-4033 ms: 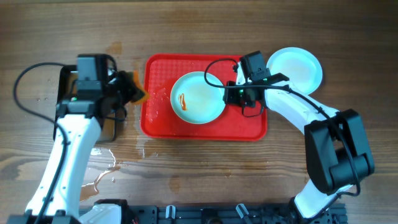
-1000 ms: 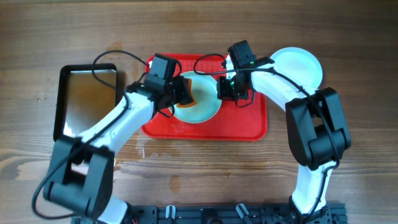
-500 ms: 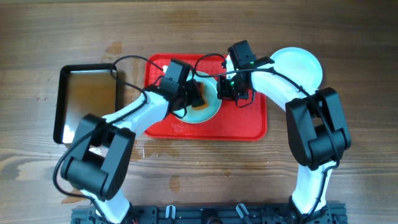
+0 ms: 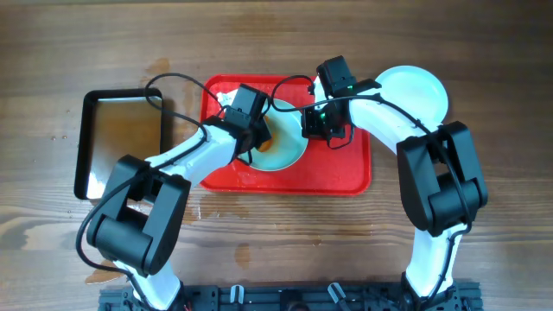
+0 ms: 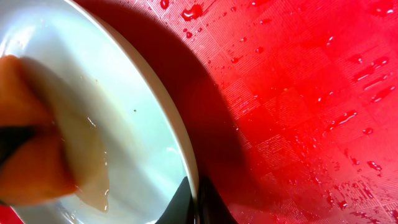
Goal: Clean dirty plates on tray and stack at the side
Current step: 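Scrub the plate held by the right gripper with the left sponge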
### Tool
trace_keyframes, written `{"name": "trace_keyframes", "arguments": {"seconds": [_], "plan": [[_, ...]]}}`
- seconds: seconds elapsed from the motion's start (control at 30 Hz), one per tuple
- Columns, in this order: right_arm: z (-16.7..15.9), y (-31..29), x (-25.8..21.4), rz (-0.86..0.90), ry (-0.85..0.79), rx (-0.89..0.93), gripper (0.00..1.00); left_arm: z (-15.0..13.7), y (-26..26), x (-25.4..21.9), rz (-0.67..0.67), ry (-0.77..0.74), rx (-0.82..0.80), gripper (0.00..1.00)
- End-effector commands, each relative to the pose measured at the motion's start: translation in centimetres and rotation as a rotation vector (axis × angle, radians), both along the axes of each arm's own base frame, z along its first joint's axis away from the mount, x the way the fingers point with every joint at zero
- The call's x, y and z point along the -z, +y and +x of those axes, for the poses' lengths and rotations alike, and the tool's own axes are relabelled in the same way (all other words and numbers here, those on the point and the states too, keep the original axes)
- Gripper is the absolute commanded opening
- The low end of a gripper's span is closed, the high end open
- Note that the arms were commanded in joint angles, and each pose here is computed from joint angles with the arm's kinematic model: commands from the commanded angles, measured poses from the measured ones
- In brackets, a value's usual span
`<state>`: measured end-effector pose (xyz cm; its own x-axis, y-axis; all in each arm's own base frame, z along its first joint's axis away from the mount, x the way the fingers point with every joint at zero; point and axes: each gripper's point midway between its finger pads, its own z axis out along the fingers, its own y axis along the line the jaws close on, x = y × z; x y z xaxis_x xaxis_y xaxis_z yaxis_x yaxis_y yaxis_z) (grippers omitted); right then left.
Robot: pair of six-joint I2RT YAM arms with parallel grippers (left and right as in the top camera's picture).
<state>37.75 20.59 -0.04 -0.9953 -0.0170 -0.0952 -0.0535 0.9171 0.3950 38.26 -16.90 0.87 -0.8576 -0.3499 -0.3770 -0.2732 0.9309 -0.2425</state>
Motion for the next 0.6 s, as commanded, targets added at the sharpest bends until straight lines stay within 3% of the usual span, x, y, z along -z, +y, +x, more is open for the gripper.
{"name": "trace_keyframes", "arguments": {"seconds": [0.0,0.13,0.27,0.5,0.57], "plan": [[-1.3,-1.5,2.5,-0.087,0.047,0.011,0.04,0.5,5.1,-0.4,0.256,-0.054,-0.036,0.04],[-1.3,-1.5,2.5,-0.086,0.047,0.01,0.04,1.1,6.4,-3.6,0.304,-0.133,-0.083,0.04],[-1.3,-1.5,2.5,-0.087,0.046,0.01,0.04,1.5,5.8,-7.1,0.247,-0.211,-0.081,0.04],[-1.3,-1.4,2.5,-0.086,0.046,0.011,0.04,-0.1,-0.6,-5.8,-0.109,-0.087,0.015,0.04],[-1.3,-1.4,2.5,-0.086,0.046,0.011,0.04,-0.3,-1.1,-4.7,-0.11,-0.064,0.004,0.04]]}}
